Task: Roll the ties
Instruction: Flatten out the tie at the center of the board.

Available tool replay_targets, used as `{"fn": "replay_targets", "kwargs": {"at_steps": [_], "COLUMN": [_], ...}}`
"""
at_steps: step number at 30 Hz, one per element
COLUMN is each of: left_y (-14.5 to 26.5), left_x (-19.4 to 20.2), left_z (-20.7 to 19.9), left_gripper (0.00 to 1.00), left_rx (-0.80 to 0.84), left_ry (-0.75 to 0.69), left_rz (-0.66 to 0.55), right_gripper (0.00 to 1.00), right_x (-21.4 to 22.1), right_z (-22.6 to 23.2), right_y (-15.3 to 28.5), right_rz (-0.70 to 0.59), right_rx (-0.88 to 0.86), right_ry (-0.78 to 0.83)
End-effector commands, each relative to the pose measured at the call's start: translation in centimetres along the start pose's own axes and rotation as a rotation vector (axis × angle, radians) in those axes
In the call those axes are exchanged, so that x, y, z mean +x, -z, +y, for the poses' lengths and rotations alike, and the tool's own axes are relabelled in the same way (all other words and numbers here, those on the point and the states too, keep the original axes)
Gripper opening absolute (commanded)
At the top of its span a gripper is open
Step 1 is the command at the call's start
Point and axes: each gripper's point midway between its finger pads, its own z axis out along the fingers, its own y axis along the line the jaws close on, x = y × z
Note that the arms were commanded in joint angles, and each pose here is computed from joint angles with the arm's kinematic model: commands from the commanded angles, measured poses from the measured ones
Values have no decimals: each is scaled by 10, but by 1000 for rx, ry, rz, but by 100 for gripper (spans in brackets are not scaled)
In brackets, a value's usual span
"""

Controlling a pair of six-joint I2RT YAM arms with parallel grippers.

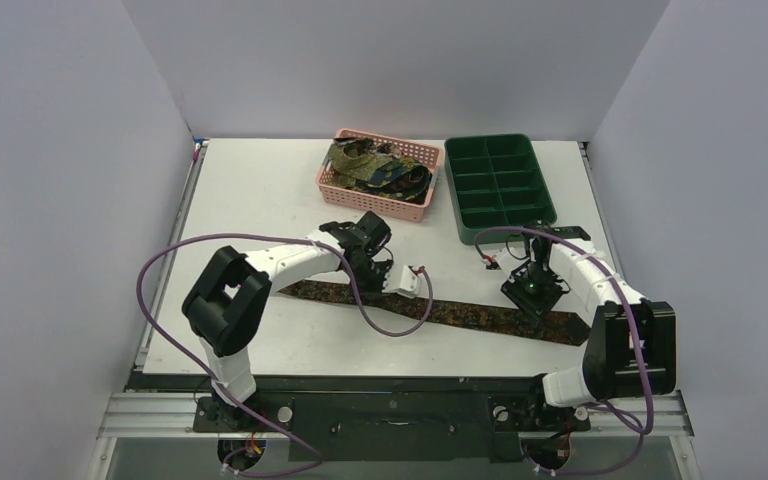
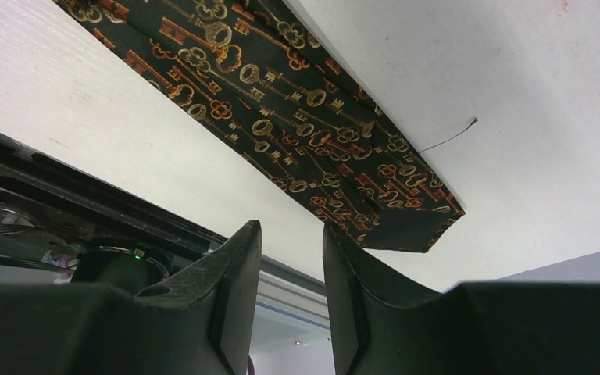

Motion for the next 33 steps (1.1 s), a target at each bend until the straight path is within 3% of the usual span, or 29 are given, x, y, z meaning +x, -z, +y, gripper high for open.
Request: {"fn": "replay_targets", "kwargs": {"at_steps": [1, 12, 14, 19, 27, 33], "left_y": [13, 5, 0, 12, 97, 176], "left_x": [-14, -4, 5, 7, -22, -17], "left_z": [18, 29, 27, 33, 73, 107], "left_gripper": [1, 9, 14, 41, 97, 97], "left_rx": [-29, -15, -7, -22, -200, -446], "left_ry": [-23, -51, -52, 42, 312, 564], "left_rz": [-18, 16, 43, 9, -297, -499], "right_gripper": [31, 31, 31, 28, 28, 23], "right_x": [-5, 1, 2, 9, -10, -13], "right_z": [-7, -8, -9, 5, 8, -17], "right_y": [6, 6, 7, 2, -10, -38], "right_rz": [-22, -8, -5, 15, 16, 162], "right_rx": [17, 31, 36, 13, 88, 168], "right_ry": [5, -8, -13, -4, 58, 140]}}
